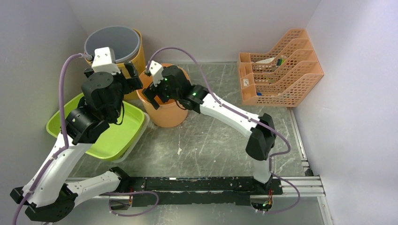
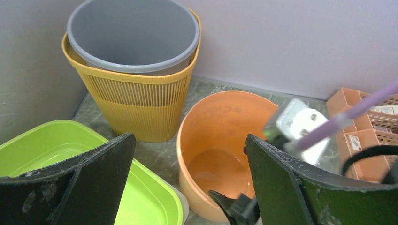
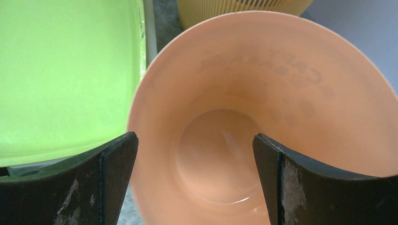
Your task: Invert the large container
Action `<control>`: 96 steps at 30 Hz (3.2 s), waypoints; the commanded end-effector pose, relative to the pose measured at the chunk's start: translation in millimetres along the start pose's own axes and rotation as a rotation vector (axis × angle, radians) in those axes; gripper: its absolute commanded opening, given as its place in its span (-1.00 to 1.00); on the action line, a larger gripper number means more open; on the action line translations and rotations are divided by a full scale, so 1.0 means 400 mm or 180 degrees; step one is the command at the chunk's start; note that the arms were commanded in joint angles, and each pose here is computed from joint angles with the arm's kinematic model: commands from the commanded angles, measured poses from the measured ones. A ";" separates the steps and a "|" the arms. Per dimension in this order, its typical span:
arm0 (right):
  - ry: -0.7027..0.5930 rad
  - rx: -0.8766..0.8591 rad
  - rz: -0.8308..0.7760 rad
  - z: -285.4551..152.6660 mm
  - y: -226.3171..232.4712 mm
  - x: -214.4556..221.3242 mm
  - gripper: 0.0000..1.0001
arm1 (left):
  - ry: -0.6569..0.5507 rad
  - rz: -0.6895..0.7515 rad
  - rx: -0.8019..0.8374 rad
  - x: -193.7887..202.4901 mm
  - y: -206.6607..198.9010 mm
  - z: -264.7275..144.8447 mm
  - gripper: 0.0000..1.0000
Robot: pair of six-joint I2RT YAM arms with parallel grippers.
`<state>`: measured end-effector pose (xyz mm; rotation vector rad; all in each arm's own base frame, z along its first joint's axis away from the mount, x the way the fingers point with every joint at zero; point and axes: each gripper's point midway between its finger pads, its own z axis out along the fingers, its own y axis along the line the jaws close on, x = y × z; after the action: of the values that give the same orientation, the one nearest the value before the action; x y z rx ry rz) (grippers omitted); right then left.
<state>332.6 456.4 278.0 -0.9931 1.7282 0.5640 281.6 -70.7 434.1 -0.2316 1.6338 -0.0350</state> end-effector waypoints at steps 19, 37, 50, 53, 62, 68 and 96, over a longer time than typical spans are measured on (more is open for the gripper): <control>-0.0114 0.0897 -0.0138 -0.003 -0.095 -0.058 0.79 | -0.0168 -0.0009 0.0113 -0.059 0.007 -0.026 0.99; 0.0072 -0.0071 -0.0055 0.043 0.065 0.008 0.72 | -0.0080 0.0044 0.0124 -0.031 -0.007 -0.010 0.99; 0.0443 -0.0001 -0.0065 0.095 0.076 0.135 0.42 | -0.0128 0.0004 0.0097 -0.039 0.010 -0.024 0.99; 0.0466 0.0132 -0.0088 0.094 0.057 0.133 -0.06 | -0.0161 -0.0030 0.0101 -0.049 0.017 -0.033 0.99; 0.0332 0.0218 0.0201 0.073 -0.032 0.101 -1.00 | -0.0178 -0.0027 0.0122 -0.068 0.020 -0.042 0.99; -0.0574 -0.0447 0.1320 -0.026 -0.145 0.003 -1.00 | -0.0220 -0.0040 0.0108 -0.089 0.028 -0.052 0.99; -0.2116 -0.2171 0.3685 -0.146 -0.308 0.219 -1.00 | -0.0190 0.0072 0.0116 -0.118 -0.004 -0.027 0.99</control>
<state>416.2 341.4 214.1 0.0978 1.5231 2.0135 275.0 -68.5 471.7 -0.1850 1.5915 -0.0487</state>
